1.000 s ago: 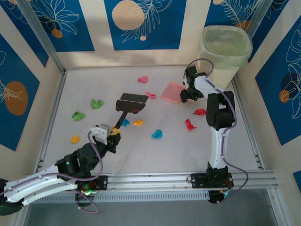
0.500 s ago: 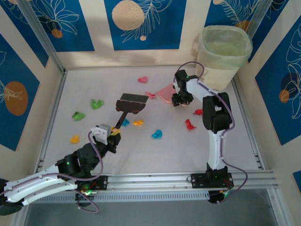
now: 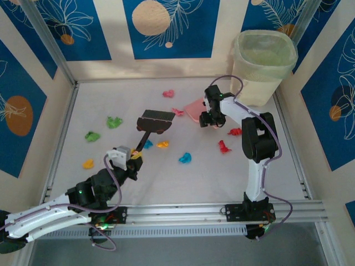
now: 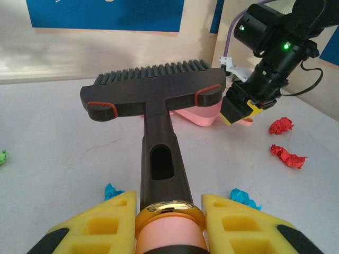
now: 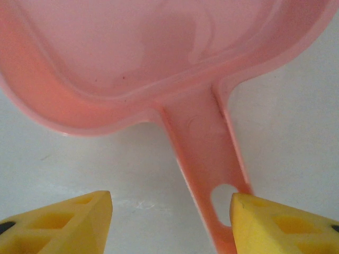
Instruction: Sweep away the paper scraps from the table
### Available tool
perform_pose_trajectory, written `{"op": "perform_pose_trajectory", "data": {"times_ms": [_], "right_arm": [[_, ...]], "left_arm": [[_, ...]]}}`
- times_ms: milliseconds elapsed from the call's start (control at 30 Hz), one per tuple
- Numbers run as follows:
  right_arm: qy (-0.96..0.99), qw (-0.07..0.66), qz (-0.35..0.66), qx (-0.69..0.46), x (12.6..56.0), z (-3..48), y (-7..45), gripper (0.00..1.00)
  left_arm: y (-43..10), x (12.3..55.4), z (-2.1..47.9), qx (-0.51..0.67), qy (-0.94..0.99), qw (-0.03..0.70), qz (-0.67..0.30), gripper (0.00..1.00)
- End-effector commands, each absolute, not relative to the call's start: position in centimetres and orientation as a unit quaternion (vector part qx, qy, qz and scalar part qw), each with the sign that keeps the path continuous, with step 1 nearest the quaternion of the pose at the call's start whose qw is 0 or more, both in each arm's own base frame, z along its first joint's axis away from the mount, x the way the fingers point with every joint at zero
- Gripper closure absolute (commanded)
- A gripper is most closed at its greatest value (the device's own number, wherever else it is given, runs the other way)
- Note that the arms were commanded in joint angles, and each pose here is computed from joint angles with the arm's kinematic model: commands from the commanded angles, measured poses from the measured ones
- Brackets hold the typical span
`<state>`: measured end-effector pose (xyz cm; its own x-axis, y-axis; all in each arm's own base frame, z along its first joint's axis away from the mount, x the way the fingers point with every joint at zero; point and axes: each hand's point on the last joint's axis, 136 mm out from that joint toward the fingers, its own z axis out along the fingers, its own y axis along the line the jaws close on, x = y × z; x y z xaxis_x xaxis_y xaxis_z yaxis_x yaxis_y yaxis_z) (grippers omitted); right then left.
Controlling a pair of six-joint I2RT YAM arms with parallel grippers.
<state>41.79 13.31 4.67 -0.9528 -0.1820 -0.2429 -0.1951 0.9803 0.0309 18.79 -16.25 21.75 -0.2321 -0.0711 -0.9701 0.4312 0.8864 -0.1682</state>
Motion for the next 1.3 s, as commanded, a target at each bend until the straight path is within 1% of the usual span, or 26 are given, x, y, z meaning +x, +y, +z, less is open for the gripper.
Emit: {"op": "perform_pose_trajectory", "data": {"times_ms": [0,67,233,433,633,867,1133,1267], "right_arm": [[0.986,0.146,0.019,-0.081,42.1,5.6,13.1,0.38],[0.985,0.156,0.02,-0.076,41.9,6.0,13.0,0.37],[0.977,0.191,0.069,-0.061,41.3,7.6,13.7,0.36],[0.972,0.212,0.1,-0.034,41.0,8.8,12.6,0.35],[0.977,0.201,0.06,-0.026,41.3,7.0,10.3,0.34],[0.979,0.193,0.051,-0.049,41.7,5.1,10.4,0.35],[0.983,0.17,0.032,-0.069,41.5,3.9,10.6,0.39],[0.982,0.169,0.027,-0.083,41.4,3.7,11.1,0.43]], "left_arm": [[-16.0,19.1,22.9,0.102,0.744,0.625,-0.212,1.0],[-16.0,19.2,22.8,0.103,0.745,0.625,-0.211,1.0],[-16.1,19.2,22.8,0.104,0.745,0.624,-0.211,1.0],[-16.3,19.2,22.7,0.106,0.746,0.623,-0.209,1.0],[-16.3,19.2,22.7,0.108,0.746,0.623,-0.208,1.0],[-16.4,19.3,22.6,0.109,0.747,0.623,-0.207,1.0],[-16.4,19.3,22.6,0.11,0.747,0.623,-0.205,1.0],[-16.5,19.3,22.5,0.111,0.747,0.622,-0.204,1.0]]}}
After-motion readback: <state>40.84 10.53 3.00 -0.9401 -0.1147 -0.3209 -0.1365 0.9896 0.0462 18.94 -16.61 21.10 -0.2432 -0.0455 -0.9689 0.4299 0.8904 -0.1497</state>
